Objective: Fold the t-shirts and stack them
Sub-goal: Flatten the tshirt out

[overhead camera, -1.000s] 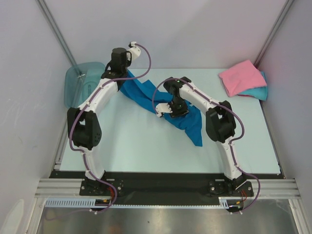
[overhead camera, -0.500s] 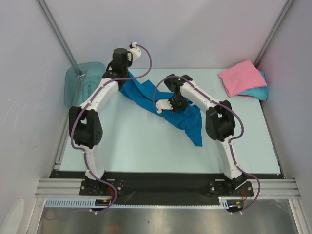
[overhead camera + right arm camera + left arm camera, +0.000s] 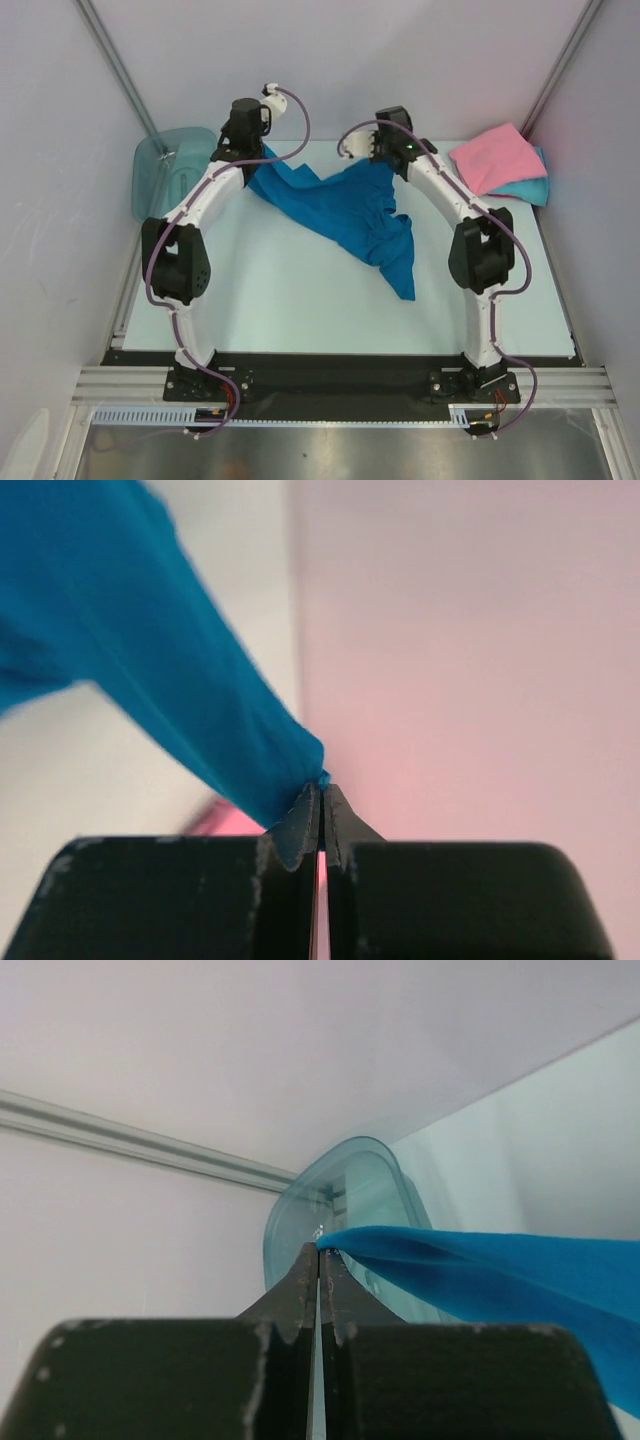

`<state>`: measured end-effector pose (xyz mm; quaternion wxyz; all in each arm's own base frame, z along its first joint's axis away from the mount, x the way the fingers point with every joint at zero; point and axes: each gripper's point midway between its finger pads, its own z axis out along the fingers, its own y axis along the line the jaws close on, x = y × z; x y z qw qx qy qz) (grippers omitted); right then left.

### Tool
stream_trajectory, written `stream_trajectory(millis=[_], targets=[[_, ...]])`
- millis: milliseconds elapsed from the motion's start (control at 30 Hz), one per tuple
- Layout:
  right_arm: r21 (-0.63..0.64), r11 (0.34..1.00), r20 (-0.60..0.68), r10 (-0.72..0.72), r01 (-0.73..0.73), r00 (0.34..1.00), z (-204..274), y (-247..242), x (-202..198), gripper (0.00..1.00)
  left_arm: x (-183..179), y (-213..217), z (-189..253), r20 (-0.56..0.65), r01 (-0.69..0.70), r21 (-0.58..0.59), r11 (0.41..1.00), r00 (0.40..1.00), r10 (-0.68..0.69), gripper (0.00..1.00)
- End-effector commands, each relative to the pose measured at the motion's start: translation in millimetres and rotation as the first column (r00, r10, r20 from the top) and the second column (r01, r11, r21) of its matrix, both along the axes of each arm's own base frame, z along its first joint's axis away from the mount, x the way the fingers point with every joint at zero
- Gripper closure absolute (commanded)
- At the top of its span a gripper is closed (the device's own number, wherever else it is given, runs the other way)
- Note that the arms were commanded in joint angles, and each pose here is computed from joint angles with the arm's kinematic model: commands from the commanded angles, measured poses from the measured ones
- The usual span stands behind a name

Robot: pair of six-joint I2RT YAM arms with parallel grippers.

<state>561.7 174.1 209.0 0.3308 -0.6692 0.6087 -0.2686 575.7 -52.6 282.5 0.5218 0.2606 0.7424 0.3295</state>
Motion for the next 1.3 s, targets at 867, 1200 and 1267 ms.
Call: stream_trajectory(millis=[867,1200,1267], targets=[[0.710,0.643,0.415,-0.712,0.288,0.567,242.7,-179.0,-44.0,1.00,-101.3,-5.1,185.4,0.425,0.244,0.067,0.967,0.870,-0.249,1.00],[0.670,0.702,-0.067,-0.268,0.242,0.961,186.5,-92.7,-160.7,1.00,-216.9,-76.7,141.8,0.009,0.768,0.097,0.633,0.635,-0.772,1.00],[0.648,0.716,-0.209,-0.160,0.259,0.965,172.5,-79.2,-197.1,1.00,-244.5,-78.5,135.1,-0.024,0.809,0.124,0.574,0.581,-0.814,1.00]])
